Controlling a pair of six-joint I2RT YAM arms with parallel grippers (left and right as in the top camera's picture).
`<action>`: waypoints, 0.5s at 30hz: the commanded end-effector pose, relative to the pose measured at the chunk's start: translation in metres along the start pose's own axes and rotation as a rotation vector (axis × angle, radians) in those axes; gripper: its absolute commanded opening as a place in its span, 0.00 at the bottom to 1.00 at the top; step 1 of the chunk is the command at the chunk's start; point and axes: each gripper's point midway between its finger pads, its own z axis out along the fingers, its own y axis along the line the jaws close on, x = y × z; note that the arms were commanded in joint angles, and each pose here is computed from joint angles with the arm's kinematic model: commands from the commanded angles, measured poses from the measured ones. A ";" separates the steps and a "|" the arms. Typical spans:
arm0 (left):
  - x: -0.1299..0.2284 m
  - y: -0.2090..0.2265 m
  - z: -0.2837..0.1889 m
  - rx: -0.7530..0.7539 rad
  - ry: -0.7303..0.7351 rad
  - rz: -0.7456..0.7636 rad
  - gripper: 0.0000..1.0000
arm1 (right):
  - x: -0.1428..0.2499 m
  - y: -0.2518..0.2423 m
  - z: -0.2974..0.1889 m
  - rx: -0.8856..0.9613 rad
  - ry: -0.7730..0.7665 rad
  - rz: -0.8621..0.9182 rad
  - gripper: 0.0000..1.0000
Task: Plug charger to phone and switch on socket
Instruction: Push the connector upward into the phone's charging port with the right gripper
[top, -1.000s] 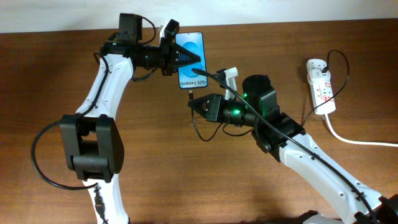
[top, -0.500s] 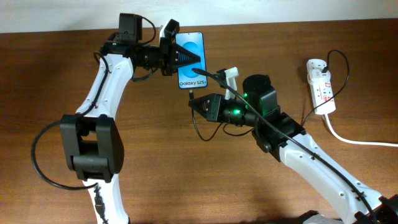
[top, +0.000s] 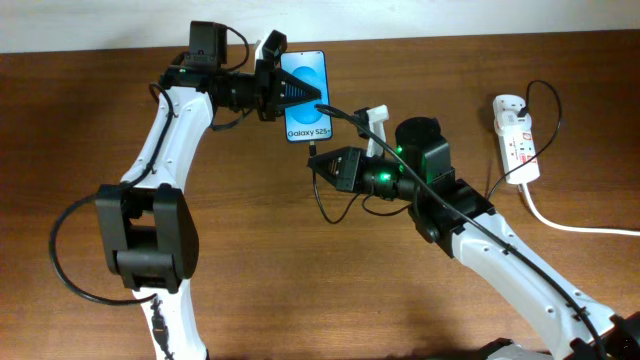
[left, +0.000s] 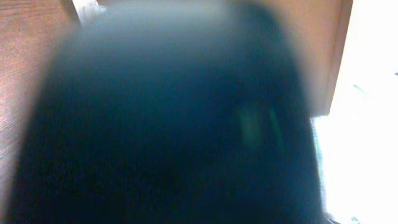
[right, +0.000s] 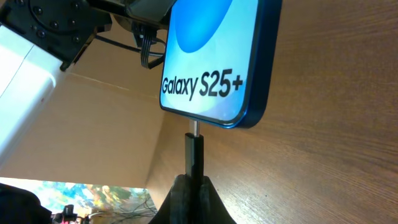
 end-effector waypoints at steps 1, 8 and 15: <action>0.003 -0.015 -0.001 0.050 0.021 0.014 0.00 | -0.008 -0.007 0.000 0.010 -0.026 -0.002 0.04; 0.003 -0.015 -0.001 0.050 0.021 0.016 0.00 | -0.013 -0.002 0.000 -0.010 -0.045 -0.008 0.04; 0.003 -0.015 -0.001 0.049 0.020 0.020 0.00 | -0.009 -0.014 0.008 0.009 -0.025 0.039 0.04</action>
